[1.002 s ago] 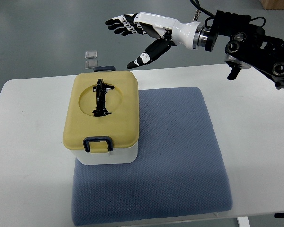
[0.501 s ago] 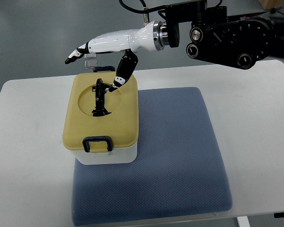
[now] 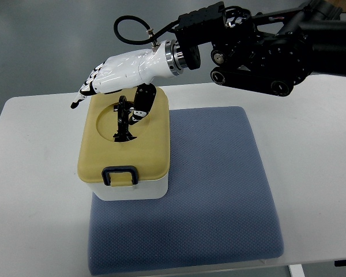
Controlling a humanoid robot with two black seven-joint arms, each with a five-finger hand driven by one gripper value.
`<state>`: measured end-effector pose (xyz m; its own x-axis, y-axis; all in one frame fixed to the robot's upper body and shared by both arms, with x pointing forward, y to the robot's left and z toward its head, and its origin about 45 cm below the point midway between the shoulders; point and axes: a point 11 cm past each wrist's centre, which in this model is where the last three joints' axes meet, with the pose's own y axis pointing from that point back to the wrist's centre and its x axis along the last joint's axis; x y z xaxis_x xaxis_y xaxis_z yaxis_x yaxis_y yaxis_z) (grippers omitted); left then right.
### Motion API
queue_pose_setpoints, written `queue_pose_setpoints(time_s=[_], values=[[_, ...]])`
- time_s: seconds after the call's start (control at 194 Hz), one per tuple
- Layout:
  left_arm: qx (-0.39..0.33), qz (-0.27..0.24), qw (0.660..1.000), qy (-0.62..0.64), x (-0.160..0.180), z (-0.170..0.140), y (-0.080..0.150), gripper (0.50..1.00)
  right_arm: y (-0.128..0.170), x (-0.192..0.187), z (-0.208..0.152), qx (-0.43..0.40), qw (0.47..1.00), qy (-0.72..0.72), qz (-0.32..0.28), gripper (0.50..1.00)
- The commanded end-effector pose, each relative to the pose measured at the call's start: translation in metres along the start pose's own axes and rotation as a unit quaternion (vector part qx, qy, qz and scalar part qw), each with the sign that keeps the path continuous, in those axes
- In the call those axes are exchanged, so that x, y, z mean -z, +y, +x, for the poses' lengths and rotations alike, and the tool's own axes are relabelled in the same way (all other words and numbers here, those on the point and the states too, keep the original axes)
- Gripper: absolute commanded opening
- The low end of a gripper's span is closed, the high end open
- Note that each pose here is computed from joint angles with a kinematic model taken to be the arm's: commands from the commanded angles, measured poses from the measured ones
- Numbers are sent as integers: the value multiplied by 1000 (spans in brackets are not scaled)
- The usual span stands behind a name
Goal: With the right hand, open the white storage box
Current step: 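Lower the right hand onto the black handle in the lid's recess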
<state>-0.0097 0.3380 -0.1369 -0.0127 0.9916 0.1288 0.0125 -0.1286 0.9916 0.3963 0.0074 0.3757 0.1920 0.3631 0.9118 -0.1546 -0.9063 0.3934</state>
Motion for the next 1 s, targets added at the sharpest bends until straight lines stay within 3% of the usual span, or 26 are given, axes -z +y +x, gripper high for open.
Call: queue_pose_setpoints(time_s=[0.0, 0.485, 0.568, 0.656, 0.997], values=[[0, 0, 1000, 0, 0, 0, 0, 1000, -2, 1, -4, 5, 1000, 2, 2, 889], [0, 0, 1000, 0, 0, 0, 0, 1000, -9, -1, -27, 3, 999, 44, 3, 879], [-1, 0, 1000, 0, 0, 0, 0, 1000, -9, -1, -28, 2, 999, 47, 4, 862], [1, 0, 1000, 0, 0, -1, 0, 1000, -9, -1, -30, 6, 999, 53, 4, 797], [0, 0, 1000, 0, 0, 0, 0, 1000, -11, 0, -31, 14, 998, 68, 6, 727]])
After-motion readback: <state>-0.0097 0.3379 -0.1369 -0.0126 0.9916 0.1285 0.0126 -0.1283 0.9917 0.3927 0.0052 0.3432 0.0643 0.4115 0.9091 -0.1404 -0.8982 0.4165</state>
